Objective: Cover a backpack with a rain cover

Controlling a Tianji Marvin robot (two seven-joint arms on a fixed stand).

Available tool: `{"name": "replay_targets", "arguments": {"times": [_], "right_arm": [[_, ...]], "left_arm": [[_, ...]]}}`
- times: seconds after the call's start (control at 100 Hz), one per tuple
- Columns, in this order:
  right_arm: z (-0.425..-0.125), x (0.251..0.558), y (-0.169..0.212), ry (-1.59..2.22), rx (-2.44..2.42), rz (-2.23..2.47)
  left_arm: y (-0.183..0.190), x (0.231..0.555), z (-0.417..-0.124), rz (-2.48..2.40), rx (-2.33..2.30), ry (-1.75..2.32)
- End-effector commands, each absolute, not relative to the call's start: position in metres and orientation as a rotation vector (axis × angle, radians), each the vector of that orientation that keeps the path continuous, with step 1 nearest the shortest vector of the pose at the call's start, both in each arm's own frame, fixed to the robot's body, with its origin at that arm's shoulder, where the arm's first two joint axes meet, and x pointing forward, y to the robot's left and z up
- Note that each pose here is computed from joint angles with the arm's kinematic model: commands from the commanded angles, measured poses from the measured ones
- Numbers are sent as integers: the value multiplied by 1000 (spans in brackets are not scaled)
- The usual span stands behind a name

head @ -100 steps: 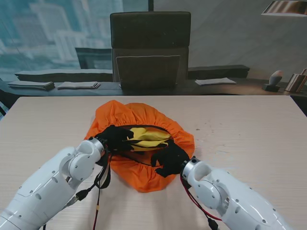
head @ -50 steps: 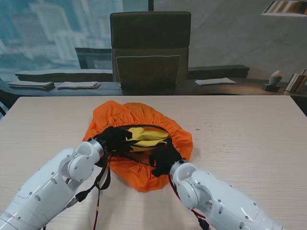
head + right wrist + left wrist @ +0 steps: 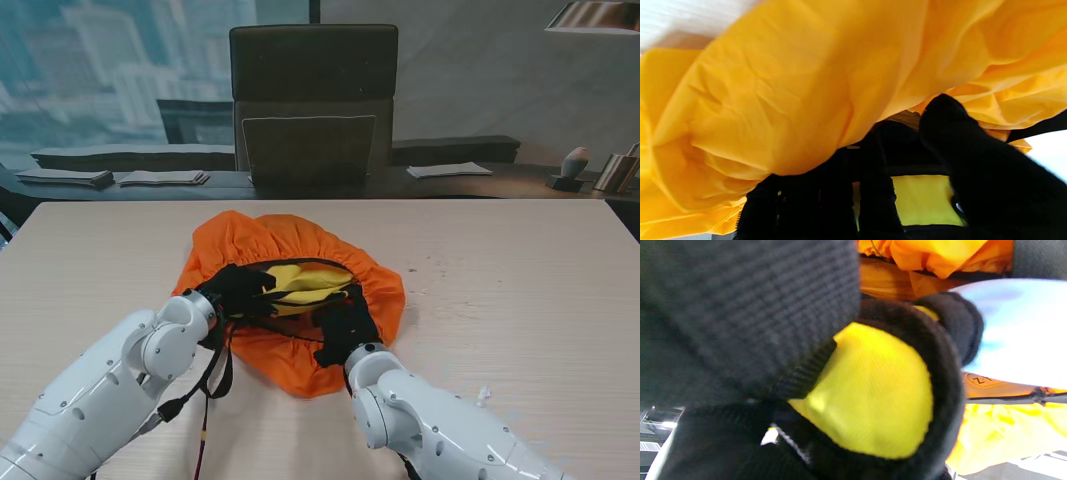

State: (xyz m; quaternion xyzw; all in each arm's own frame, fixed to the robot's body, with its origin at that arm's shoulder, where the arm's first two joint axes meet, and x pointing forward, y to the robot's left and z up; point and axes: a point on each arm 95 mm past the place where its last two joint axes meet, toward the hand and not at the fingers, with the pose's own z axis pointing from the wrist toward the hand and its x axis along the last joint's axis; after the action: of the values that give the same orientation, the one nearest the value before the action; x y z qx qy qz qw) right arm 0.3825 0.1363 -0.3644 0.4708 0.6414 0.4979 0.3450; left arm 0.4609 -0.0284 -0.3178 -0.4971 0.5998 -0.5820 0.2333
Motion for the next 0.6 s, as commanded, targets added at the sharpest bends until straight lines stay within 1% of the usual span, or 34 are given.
{"name": "replay_targets", "arguments": {"times": [0.0, 0.38, 0.59], "right_arm": [[-370, 377, 141, 1717, 1271, 1267], [-376, 373, 140, 1815, 1291, 1213], [-381, 375, 142, 1728, 1291, 1215]], "left_arm": [[-34, 460, -316, -1612, -1368, 1658], [-35, 460, -317, -1618, -1375, 1657], [-35, 461, -317, -1623, -1376, 1659]]}}
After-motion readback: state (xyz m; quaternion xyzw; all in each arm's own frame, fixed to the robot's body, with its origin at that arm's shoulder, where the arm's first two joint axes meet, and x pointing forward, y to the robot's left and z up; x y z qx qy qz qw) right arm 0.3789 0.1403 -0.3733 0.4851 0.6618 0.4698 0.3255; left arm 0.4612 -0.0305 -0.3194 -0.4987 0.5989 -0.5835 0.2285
